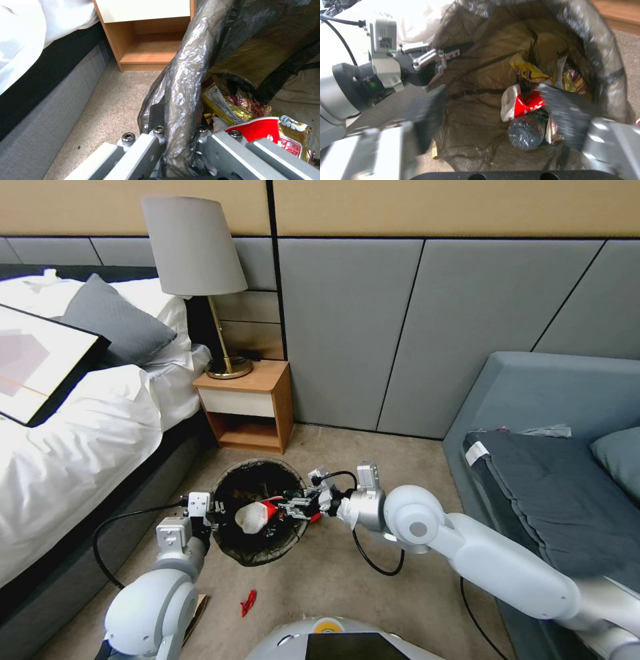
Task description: Pick up the trash bin, then pick up the garbage from the floor and place it into the trash bin.
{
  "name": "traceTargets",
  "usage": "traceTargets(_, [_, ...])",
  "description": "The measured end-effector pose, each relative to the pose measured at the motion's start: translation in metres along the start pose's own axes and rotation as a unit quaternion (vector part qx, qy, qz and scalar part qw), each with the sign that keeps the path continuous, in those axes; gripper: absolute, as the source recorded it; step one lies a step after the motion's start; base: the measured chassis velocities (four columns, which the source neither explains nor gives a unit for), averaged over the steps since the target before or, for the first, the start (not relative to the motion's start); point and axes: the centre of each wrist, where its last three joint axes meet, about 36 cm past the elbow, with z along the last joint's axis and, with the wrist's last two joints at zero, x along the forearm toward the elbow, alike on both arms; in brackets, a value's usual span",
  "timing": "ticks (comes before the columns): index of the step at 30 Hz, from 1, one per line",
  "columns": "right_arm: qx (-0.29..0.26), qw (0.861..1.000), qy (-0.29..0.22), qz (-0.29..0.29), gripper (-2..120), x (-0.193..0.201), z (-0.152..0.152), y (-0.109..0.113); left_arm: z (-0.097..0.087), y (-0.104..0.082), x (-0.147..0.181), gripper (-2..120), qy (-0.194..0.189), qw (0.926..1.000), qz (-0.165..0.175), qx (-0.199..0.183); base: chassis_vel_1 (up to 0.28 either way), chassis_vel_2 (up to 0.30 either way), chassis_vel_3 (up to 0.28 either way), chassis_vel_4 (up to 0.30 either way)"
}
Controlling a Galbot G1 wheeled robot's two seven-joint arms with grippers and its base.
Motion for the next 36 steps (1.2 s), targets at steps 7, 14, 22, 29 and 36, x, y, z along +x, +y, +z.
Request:
traceTargets(7, [0.017, 0.999, -0.032, 0.010, 100, 0.015, -0.017, 0.002, 0.000, 0.002, 0.000, 0, 0.000, 1.0000, -0.001, -0.002, 0.000, 0.000, 0.000, 0.000])
traceTargets(14, [0.114, 0.977, -0.092, 0.152, 100, 0.041, -0.036, -0.021, -0.001, 0.003, 0.000, 0, -0.001, 1.0000, -0.001, -0.001, 0.000, 0.000, 0.000, 0.000])
traceTargets(22, [0.208, 0.872, -0.246, 0.369, 100, 0.079, -0.028, -0.080, -0.003, 0.008, -0.001, 0, -0.005, 1.0000, -0.007, 0.004, 0.000, 0.000, 0.000, 0.000])
traceTargets(29, [0.239, 0.794, -0.285, 0.480, 100, 0.123, 0.012, -0.117, -0.005, 0.008, 0.002, 0, -0.009, 0.9999, -0.006, 0.008, 0.000, 0.000, 0.000, 0.000])
traceTargets(36, [0.220, 0.769, -0.283, 0.529, 100, 0.138, 0.070, -0.120, -0.006, 0.007, 0.004, 0, -0.011, 0.9999, -0.004, 0.011, 0.000, 0.000, 0.000, 0.000])
